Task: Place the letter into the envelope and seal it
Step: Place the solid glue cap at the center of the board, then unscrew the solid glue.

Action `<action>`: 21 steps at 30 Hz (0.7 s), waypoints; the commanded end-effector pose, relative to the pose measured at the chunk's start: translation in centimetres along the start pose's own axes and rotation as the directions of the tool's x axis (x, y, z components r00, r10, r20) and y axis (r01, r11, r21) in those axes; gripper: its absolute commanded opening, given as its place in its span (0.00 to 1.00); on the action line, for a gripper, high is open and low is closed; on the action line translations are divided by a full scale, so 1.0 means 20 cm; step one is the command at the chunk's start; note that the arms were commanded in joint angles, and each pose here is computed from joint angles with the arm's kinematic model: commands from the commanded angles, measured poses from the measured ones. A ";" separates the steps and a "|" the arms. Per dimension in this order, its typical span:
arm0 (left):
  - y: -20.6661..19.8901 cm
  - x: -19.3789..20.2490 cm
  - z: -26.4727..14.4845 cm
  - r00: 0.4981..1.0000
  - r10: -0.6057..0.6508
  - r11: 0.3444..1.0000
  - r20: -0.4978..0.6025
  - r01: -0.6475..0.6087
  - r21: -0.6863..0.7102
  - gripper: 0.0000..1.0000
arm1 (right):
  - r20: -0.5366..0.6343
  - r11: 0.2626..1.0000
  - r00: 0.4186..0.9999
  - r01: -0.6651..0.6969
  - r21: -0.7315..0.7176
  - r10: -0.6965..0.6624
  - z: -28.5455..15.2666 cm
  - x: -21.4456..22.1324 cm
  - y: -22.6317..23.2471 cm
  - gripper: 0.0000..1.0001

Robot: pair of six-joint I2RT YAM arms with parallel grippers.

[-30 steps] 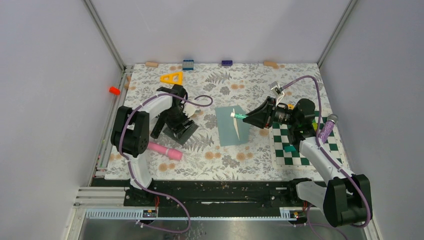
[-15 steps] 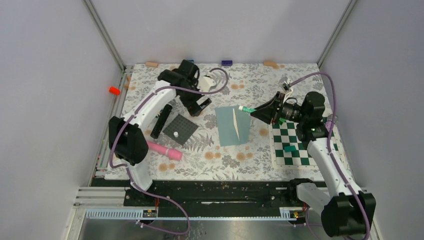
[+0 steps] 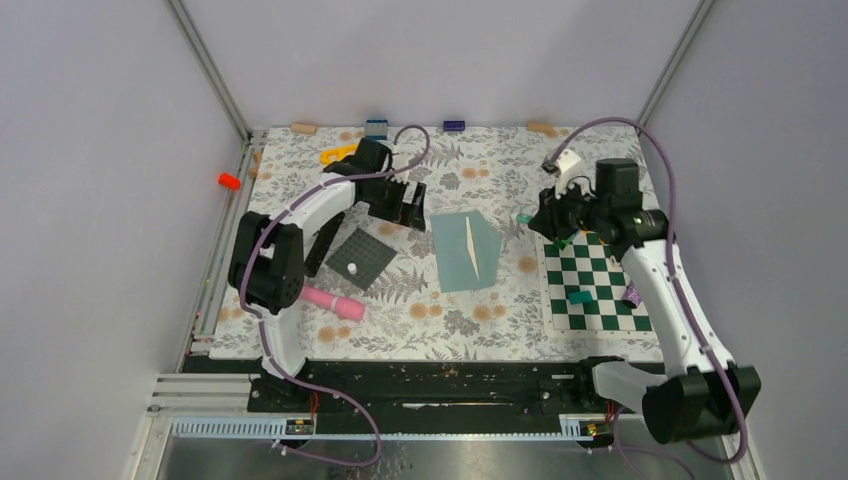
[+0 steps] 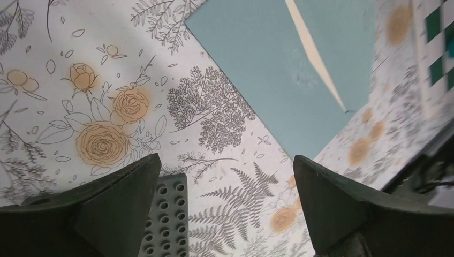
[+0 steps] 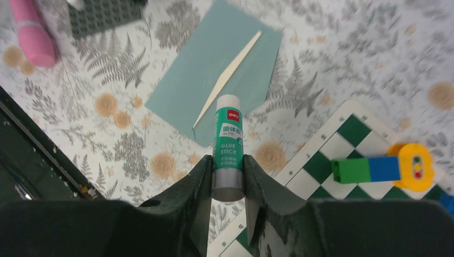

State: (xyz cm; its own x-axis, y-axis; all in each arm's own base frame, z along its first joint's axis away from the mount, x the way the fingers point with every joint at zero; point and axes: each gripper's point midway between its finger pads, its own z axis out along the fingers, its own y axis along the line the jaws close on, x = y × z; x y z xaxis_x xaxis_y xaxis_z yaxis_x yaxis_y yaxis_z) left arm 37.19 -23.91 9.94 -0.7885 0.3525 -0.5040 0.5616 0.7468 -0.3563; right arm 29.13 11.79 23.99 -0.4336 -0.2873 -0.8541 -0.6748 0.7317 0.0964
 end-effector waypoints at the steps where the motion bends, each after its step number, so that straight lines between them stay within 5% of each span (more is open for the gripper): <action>1: -0.14 -0.21 -0.07 0.968 -0.189 0.964 0.166 0.150 0.219 0.99 | -0.219 1.000 0.976 0.019 -0.001 -0.019 0.05 0.14 0.04 0.00; 4: -0.23 -0.25 -0.13 0.961 -0.206 0.926 0.182 0.132 0.352 0.99 | -0.211 0.994 0.977 -0.038 -0.104 0.015 0.10 0.11 0.13 0.00; 8: -0.46 -0.31 -0.37 0.958 -0.089 0.821 0.273 -0.084 0.565 0.99 | -0.182 0.938 0.982 -0.101 -0.331 0.042 0.10 0.05 0.33 0.00; 14: -0.72 -0.26 -0.57 0.933 0.058 0.694 0.356 -0.294 0.657 0.99 | -0.195 0.789 0.974 -0.211 -0.577 0.117 0.07 -0.01 0.56 0.00; 21: -0.95 -0.14 -0.56 0.935 0.139 0.593 0.327 -0.343 0.728 0.99 | -0.229 0.664 0.958 -0.285 -0.691 0.173 0.06 -0.01 0.67 0.00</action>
State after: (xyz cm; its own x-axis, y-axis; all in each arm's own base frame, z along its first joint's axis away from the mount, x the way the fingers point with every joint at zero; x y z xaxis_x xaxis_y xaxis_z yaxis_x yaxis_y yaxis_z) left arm 28.58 -31.83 25.95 -0.6383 0.2144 -0.7393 0.7627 0.0463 -0.6451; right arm 22.65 21.24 22.59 -0.6500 -0.3285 -0.6852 -0.7599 0.2828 0.5853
